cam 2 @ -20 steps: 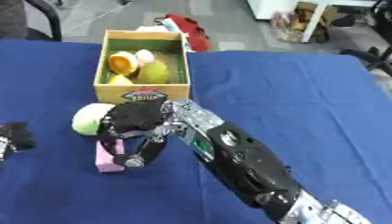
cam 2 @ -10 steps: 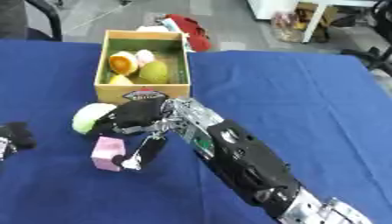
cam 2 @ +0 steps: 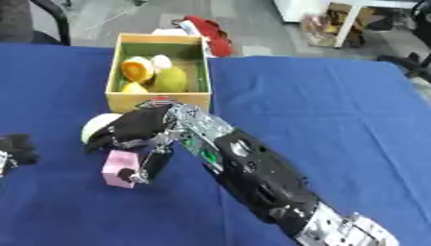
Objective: Pick up objects on the table and place them in the box.
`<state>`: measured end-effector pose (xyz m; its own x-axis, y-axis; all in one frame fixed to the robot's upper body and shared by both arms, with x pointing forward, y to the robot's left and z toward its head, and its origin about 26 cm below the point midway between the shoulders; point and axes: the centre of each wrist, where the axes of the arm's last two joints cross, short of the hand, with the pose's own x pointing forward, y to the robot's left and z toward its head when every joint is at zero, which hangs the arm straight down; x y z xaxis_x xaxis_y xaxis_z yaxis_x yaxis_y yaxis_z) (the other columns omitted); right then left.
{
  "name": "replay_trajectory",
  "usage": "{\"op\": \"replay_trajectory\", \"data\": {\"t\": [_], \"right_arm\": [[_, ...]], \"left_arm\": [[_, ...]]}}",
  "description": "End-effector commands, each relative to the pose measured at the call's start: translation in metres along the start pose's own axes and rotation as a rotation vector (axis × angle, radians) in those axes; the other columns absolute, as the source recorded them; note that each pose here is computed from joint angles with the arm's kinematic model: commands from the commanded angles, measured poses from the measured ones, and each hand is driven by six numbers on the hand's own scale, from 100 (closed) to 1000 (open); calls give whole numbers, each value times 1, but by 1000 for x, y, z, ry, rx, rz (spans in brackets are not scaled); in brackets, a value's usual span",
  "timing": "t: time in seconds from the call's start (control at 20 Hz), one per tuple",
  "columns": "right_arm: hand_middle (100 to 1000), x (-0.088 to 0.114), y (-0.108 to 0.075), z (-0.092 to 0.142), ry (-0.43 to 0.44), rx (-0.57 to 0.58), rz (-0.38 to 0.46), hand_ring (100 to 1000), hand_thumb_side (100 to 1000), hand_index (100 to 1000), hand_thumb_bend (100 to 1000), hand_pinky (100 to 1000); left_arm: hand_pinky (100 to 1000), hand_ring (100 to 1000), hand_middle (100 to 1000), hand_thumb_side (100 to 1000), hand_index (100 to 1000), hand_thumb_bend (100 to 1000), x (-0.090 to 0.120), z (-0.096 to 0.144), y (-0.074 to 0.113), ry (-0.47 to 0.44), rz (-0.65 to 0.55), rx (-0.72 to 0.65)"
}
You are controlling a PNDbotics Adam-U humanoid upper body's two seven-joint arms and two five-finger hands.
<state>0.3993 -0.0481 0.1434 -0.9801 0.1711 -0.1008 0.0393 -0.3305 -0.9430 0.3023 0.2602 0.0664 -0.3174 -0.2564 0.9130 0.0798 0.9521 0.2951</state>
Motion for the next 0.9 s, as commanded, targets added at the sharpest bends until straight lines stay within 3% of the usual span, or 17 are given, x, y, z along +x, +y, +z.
{"op": "replay_trajectory", "data": {"t": [0.05,0.5,0.9], "right_arm": [[952,-3,-5,4,-202,303,220,932,241,1000,100,869],[948,-3,-7,7,-195,322,245,936,252,1000,100,870],[946,-9,-27,25,-192,235,260,935,249,1000,100,869]], "left_arm": [[666,588,586,767,751,100,6,-3,4,-22,-14,-2],[667,586,586,766,750,100,6,-3,4,-24,-16,0],[667,586,586,766,750,100,5,-2,4,-19,-17,3]]}}
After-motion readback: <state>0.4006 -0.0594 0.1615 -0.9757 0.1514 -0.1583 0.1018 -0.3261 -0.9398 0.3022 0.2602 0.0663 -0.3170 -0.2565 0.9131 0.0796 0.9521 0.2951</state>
